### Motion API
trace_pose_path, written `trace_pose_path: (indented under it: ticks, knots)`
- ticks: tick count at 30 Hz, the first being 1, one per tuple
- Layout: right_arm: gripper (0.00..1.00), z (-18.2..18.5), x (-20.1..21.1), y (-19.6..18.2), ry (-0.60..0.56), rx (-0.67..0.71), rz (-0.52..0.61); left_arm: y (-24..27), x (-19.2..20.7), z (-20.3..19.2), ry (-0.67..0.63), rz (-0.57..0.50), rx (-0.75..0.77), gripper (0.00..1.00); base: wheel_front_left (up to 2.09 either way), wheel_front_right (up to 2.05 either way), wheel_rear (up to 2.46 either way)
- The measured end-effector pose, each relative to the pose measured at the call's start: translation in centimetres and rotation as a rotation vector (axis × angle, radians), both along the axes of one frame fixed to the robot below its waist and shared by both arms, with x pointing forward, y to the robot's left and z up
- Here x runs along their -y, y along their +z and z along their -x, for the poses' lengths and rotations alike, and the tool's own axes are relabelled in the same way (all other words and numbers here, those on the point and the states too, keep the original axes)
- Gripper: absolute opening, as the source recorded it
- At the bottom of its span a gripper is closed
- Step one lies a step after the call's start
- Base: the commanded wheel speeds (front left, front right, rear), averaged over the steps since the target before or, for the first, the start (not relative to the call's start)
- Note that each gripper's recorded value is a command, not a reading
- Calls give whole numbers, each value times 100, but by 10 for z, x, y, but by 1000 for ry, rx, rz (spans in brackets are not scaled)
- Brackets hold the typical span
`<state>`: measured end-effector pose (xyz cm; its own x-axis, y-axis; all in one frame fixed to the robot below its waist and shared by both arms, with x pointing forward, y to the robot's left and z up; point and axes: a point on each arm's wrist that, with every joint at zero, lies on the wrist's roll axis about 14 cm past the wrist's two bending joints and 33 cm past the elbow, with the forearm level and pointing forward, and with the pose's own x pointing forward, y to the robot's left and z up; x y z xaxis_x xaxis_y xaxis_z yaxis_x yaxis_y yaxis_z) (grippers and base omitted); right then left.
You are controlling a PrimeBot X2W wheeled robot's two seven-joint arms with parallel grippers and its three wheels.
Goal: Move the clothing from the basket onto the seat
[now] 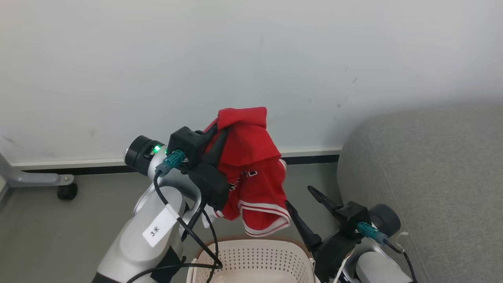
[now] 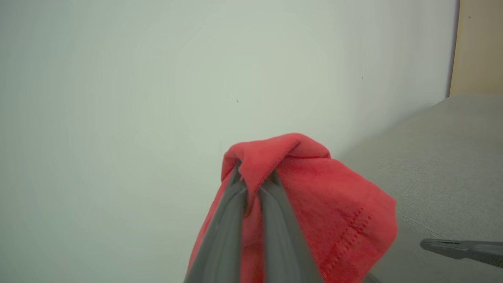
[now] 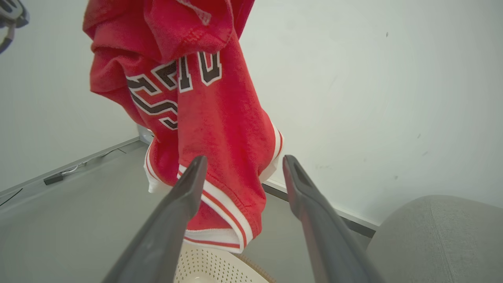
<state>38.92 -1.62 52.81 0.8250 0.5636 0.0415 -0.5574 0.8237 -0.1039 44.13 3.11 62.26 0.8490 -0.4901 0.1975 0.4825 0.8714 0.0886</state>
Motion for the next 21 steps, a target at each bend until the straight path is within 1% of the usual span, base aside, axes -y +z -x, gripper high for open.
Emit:
trace_pose_path:
  ticks: [4,10,16,17,18,19,20,21]
  knots:
    - [100,0,-17,6,58,20,40,13,6,14,-31,2,27,0,0,0,0]
    - [100,14,-52,11,177,22,40,19,24,35,-103,25,32,0,0,0,0]
    - [100,12,-66,14,223,21,59,24,33,47,-148,58,22,0,0,0,0]
    - [93,11,-67,15,227,23,63,23,33,47,-145,64,14,0,0,0,0]
    - [71,10,-68,15,233,27,70,23,33,48,-146,66,9,0,0,0,0]
    - [36,9,-70,15,237,21,71,23,33,48,-142,69,3,0,0,0,0]
    - [25,9,-71,14,241,19,74,23,33,47,-140,70,1,0,0,0,0]
    - [5,9,-71,14,244,18,74,23,31,46,-132,74,-4,0,0,0,0]
